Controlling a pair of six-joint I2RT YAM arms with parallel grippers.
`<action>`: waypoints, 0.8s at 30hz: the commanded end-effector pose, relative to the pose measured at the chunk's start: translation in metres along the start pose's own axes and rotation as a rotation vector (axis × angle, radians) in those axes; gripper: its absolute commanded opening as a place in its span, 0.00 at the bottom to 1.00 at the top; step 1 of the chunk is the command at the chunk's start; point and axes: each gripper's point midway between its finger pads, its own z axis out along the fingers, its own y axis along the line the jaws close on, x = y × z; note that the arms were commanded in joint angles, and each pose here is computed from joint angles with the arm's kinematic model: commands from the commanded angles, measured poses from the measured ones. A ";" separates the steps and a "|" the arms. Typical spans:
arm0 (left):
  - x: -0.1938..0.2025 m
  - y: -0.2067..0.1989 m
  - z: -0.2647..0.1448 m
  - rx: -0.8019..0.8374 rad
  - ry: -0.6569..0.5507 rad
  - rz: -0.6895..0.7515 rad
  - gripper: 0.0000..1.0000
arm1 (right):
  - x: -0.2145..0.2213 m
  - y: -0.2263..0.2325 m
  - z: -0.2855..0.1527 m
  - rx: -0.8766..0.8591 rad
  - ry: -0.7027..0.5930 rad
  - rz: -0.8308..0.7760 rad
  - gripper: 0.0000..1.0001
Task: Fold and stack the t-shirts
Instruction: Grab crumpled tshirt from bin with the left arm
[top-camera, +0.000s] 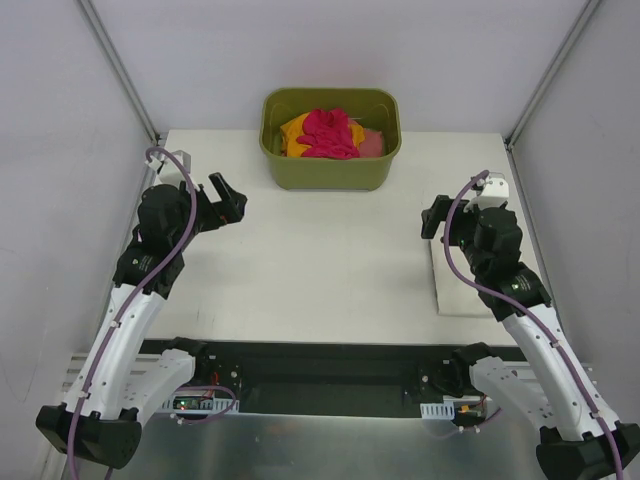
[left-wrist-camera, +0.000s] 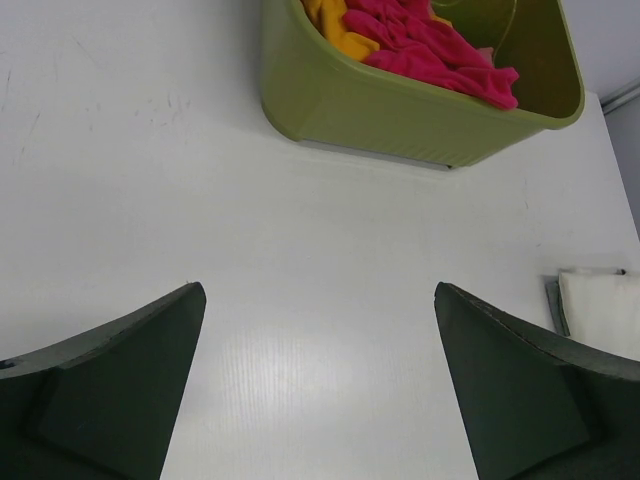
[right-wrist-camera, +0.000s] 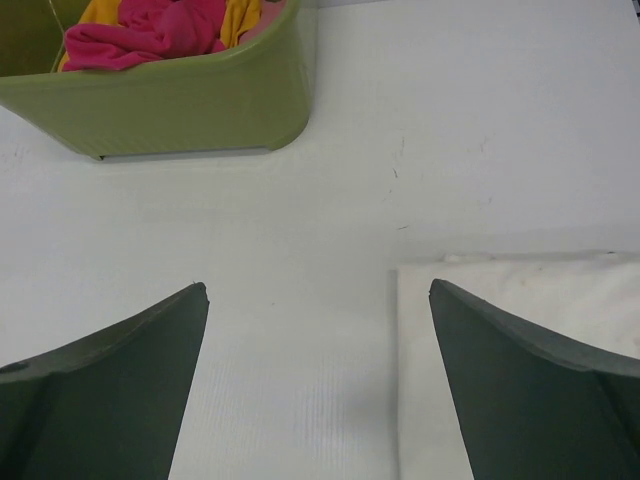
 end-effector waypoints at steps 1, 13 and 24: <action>-0.009 -0.007 0.002 0.016 -0.007 -0.026 0.99 | -0.005 0.000 0.000 0.001 -0.014 0.017 0.97; -0.024 -0.027 0.044 0.064 0.082 -0.013 0.99 | 0.002 -0.011 0.008 0.073 0.047 -0.034 0.97; -0.043 -0.079 0.129 0.260 0.207 0.079 0.99 | 0.008 -0.025 0.011 0.154 0.102 -0.089 0.97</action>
